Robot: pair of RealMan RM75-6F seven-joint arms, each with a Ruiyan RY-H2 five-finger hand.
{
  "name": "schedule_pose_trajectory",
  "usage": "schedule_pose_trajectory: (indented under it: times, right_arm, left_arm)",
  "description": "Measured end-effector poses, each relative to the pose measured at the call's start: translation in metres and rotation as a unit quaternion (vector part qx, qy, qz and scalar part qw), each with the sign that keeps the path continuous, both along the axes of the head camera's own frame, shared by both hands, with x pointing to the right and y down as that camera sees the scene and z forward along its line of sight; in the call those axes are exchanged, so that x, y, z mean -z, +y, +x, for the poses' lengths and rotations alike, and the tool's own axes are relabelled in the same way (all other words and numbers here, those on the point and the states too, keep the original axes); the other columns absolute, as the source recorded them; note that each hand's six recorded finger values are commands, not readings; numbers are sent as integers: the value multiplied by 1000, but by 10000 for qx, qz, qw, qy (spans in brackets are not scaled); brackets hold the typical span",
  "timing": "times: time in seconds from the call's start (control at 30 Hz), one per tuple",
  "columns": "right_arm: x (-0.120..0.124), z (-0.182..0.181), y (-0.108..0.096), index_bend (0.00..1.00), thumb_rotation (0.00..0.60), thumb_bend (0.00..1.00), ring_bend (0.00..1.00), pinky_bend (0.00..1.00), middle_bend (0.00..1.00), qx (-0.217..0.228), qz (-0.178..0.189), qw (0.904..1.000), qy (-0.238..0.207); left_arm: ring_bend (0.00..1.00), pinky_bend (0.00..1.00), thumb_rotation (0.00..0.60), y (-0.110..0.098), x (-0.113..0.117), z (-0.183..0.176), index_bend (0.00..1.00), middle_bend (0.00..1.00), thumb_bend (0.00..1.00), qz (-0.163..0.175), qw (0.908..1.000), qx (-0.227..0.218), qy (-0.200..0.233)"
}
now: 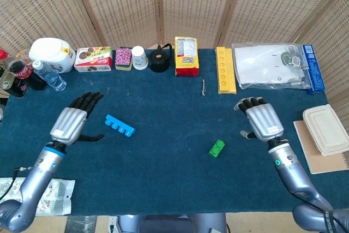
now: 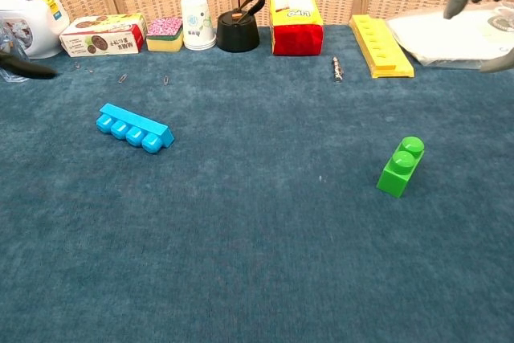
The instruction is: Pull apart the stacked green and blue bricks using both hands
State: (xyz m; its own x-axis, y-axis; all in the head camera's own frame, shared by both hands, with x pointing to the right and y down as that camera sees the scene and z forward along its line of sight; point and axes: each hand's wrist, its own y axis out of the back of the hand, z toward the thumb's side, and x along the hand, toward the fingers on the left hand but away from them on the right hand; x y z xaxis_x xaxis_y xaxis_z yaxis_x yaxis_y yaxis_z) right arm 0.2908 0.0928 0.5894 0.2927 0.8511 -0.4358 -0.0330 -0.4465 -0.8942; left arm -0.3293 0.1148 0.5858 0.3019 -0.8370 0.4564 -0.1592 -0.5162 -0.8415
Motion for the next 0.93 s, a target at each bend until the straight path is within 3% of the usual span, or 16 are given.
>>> schedule_pose_trajectory:
  times: [0.33, 0.57, 0.93]
  right_arm:
    - [-5, 41, 10, 365, 600, 13, 281, 273, 325, -444, 59, 9989, 140]
    - [0, 67, 27, 372, 600, 12, 281, 274, 333, -683, 120, 9971, 305]
    - [13, 98, 64, 387, 600, 13, 287, 274, 348, -1113, 201, 9925, 469]
  left_arm:
    - [0, 144, 497, 51, 34, -77, 35, 83, 161, 119, 9969, 717, -307]
    - [0, 144, 493, 90, 54, -129, 39, 83, 161, 349, 9884, 1375, -547]
    - [0, 144, 497, 129, 59, -173, 41, 82, 160, 370, 9750, 2027, -836]
